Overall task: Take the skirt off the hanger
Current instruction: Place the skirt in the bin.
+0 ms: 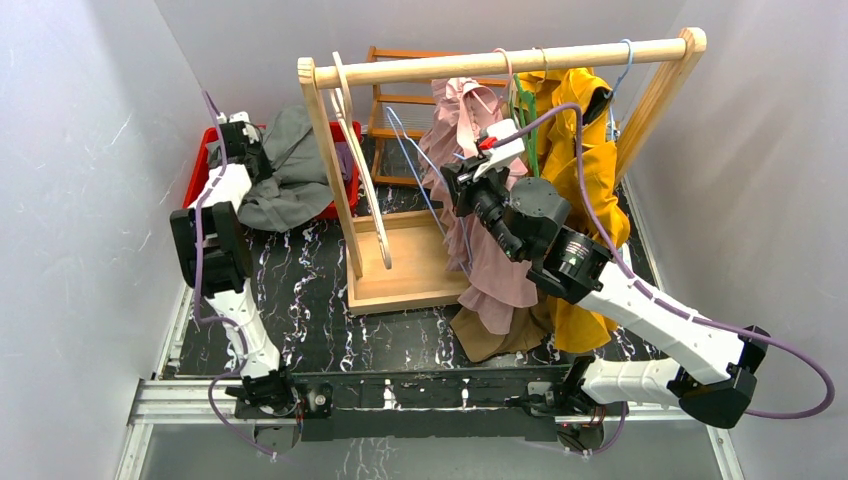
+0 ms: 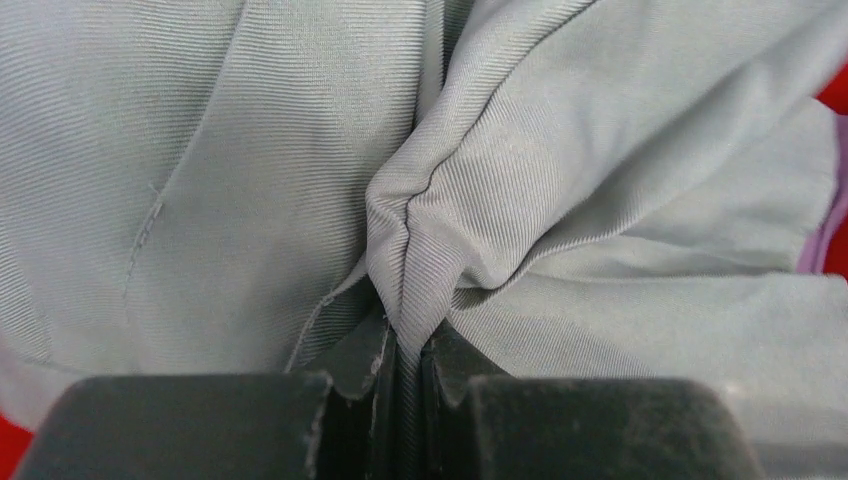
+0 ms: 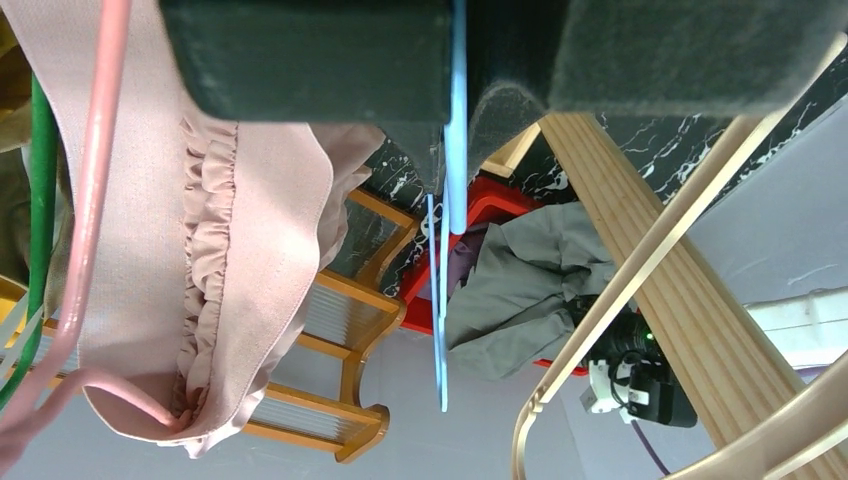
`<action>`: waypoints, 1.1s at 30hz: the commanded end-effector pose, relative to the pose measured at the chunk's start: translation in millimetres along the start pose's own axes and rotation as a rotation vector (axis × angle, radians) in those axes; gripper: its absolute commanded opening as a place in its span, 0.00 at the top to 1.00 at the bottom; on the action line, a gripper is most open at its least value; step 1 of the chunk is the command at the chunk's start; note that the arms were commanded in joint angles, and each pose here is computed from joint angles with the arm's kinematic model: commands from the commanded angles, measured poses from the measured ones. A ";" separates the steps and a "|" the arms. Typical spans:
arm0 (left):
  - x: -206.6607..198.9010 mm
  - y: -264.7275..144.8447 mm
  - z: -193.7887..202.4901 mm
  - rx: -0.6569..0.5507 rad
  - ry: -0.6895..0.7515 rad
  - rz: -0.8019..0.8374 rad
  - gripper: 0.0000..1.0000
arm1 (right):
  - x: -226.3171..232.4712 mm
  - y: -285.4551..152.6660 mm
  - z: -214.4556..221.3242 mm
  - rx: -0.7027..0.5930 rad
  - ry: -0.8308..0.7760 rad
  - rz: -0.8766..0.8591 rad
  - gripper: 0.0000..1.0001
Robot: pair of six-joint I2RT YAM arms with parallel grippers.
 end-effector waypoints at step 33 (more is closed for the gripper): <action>-3.8 -120.4 27.3 0.131 -0.163 0.028 0.02 | 4.1 -15.5 -20.7 -0.095 0.070 -0.090 1.00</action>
Point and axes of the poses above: each gripper's point midway between its finger pads, its own y axis out along the fingers, its own x axis along the line the jaws close on, z = x × y, the point moved 9 cm from there along -y, back along the fingers, and after that the axes turned 13 degrees about y, right-handed, at the moved point
